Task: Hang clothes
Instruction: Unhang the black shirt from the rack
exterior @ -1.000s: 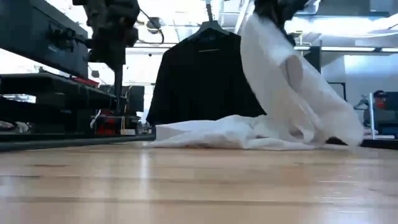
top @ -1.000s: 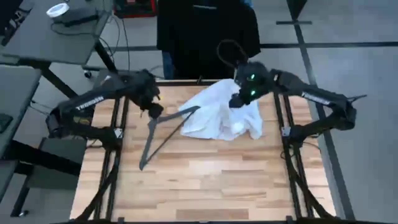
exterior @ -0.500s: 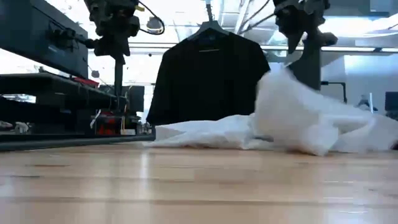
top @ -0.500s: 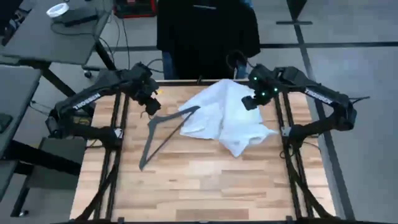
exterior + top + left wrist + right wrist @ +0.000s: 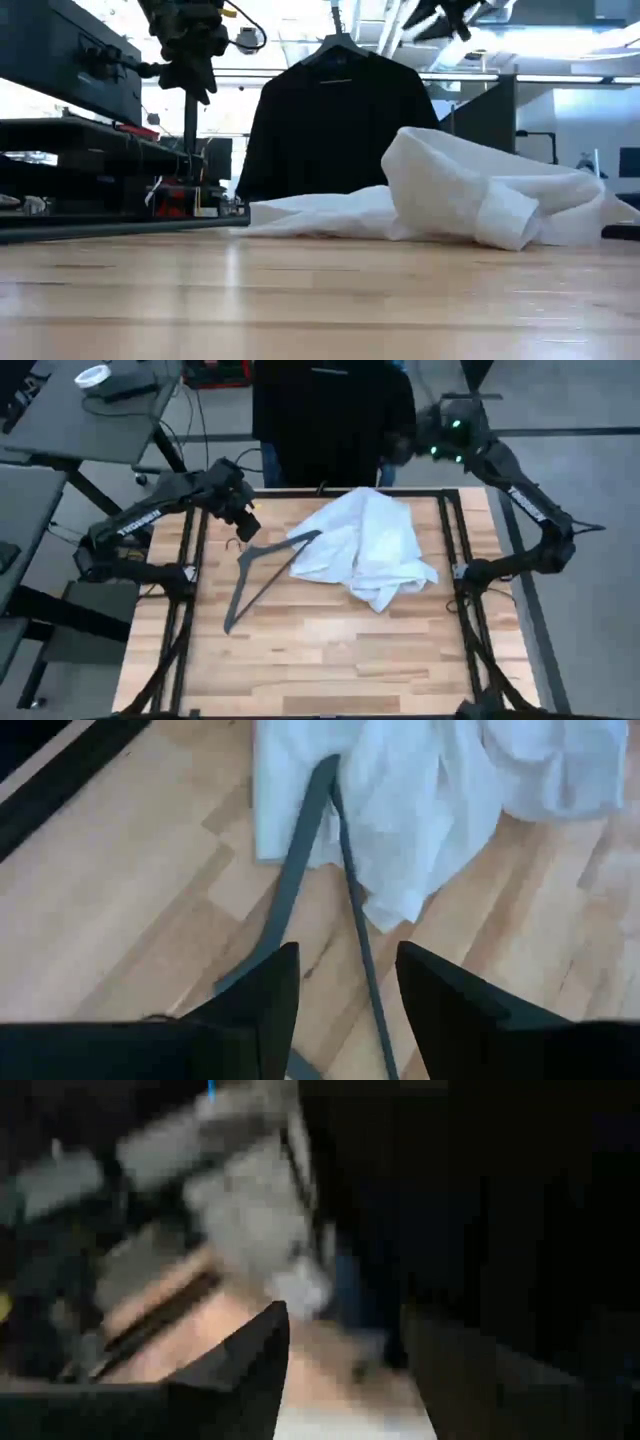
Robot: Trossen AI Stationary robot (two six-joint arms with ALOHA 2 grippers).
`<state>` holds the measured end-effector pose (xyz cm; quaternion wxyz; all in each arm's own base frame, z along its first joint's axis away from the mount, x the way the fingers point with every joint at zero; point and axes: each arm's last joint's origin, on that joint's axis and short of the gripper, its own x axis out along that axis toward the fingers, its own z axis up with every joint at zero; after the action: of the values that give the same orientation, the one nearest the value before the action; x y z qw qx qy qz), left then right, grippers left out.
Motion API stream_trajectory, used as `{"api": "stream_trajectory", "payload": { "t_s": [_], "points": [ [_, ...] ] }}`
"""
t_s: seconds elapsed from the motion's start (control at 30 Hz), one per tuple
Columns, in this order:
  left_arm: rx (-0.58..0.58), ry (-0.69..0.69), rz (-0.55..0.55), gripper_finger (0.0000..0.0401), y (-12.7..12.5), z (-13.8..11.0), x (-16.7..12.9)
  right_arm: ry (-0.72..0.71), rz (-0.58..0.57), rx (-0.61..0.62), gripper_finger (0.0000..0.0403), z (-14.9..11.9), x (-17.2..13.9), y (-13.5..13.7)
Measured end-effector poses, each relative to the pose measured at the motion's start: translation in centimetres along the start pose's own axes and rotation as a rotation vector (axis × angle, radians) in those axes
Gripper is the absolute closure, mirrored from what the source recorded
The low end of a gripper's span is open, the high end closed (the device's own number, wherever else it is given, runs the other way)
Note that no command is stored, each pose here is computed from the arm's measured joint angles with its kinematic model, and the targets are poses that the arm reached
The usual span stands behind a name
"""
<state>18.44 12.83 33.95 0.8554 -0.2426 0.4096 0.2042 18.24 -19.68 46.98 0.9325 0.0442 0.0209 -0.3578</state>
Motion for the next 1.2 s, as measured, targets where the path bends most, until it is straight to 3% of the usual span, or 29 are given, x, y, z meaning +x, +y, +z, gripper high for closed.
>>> {"api": "stream_trajectory", "payload": {
  "t_s": [0.17,0.33,0.63,0.93,1.2],
  "points": [
    [-0.005,-0.011,0.001,0.0251,0.0,0.1,0.0,-0.191,-0.105,-0.257,0.0224,1.4,1.4,-2.8],
    [0.004,-0.010,0.002,0.0251,0.0,0.1,0.0,-0.107,-0.209,-0.247,0.0224,-0.6,4.2,-7.4],
    [0.000,0.006,0.004,0.0251,0.0,-0.1,0.0,-0.050,-0.227,-0.161,0.0224,-2.4,7.5,-13.3],
    [0.016,0.010,0.004,0.0251,0.0,-0.1,0.0,-0.057,0.079,-0.131,0.0230,-2.8,8.9,-12.1],
    [0.067,-0.032,0.008,0.0251,0.0,0.3,0.0,0.023,0.143,-0.103,0.0237,-4.4,10.3,-11.2]
  ]
}}
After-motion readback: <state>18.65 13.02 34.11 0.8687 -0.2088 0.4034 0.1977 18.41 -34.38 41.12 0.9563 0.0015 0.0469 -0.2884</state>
